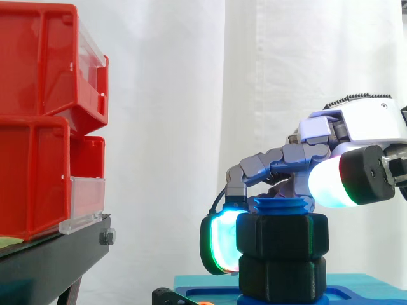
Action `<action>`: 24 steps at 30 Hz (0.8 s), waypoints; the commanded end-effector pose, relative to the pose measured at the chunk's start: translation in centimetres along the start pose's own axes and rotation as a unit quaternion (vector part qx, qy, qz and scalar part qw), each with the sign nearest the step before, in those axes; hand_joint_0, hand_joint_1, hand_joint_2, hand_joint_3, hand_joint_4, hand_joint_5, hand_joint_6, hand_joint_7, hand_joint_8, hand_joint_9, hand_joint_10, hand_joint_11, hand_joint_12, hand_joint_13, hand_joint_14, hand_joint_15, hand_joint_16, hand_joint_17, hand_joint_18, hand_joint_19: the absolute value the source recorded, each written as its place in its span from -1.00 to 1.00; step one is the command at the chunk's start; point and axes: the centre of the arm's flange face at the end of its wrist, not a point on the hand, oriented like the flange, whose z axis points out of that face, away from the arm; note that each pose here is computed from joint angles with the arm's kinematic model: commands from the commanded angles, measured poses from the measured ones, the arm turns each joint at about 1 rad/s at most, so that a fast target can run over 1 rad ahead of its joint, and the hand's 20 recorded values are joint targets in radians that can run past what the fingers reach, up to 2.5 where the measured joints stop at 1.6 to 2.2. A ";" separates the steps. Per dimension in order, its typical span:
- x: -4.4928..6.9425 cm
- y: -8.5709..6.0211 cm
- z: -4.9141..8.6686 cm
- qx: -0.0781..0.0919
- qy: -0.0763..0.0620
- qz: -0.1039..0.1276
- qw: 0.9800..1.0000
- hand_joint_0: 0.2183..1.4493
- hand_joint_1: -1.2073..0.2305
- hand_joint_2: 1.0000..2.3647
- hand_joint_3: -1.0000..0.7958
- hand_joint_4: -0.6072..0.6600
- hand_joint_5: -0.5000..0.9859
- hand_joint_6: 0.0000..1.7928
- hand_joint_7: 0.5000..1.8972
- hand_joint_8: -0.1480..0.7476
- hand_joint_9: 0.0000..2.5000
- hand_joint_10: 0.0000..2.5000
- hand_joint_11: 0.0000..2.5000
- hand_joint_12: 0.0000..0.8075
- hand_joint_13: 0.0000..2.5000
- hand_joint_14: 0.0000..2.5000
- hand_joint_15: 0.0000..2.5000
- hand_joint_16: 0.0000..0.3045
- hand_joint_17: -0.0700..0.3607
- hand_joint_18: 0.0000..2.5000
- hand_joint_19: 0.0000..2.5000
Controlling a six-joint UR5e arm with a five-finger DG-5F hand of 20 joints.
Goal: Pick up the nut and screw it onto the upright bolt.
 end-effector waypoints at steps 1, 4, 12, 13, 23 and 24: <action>0.0 -0.1 0.0 0.000 0.000 0.000 1.000 -0.53 0.20 -1.00 -0.44 0.16 -0.25 -0.44 0.12 -0.14 0.06 -1.00 -1.00 -0.46 -0.44 -1.00 -1.00 -0.82 -0.38 -0.77 -1.00; 0.0 -0.1 0.0 0.000 0.000 0.000 1.000 -0.53 0.20 -1.00 -0.44 0.16 -0.24 -0.44 0.13 -0.16 0.07 -1.00 -1.00 -0.46 -0.43 -1.00 -1.00 -0.82 -0.39 -0.76 -1.00; -0.2 -0.4 -0.2 0.003 -0.002 0.000 1.000 -0.53 0.20 -1.00 -0.44 0.11 -0.22 -0.44 0.20 -0.13 0.12 -1.00 -1.00 -0.48 -0.38 -1.00 -1.00 -0.84 -0.42 -0.71 -1.00; -0.1 -0.4 -0.1 0.003 -0.002 0.000 1.000 -0.53 0.20 -1.00 -0.44 0.12 -0.22 -0.44 0.22 -0.14 0.13 -1.00 -1.00 -0.48 -0.38 -1.00 -1.00 -0.84 -0.43 -0.69 -1.00; -0.4 -0.6 -0.3 0.003 -0.003 -0.001 1.000 -0.53 0.19 -1.00 -0.44 0.09 -0.21 -0.44 0.25 -0.13 0.18 -1.00 -1.00 -0.50 -0.33 -1.00 -1.00 -0.88 -0.49 -0.64 -1.00; -0.4 -0.6 -0.3 0.003 -0.003 -0.001 1.000 -0.52 0.19 -1.00 -0.44 0.10 -0.21 -0.44 0.25 -0.14 0.19 -1.00 -1.00 -0.51 -0.32 -1.00 -1.00 -0.89 -0.50 -0.63 -1.00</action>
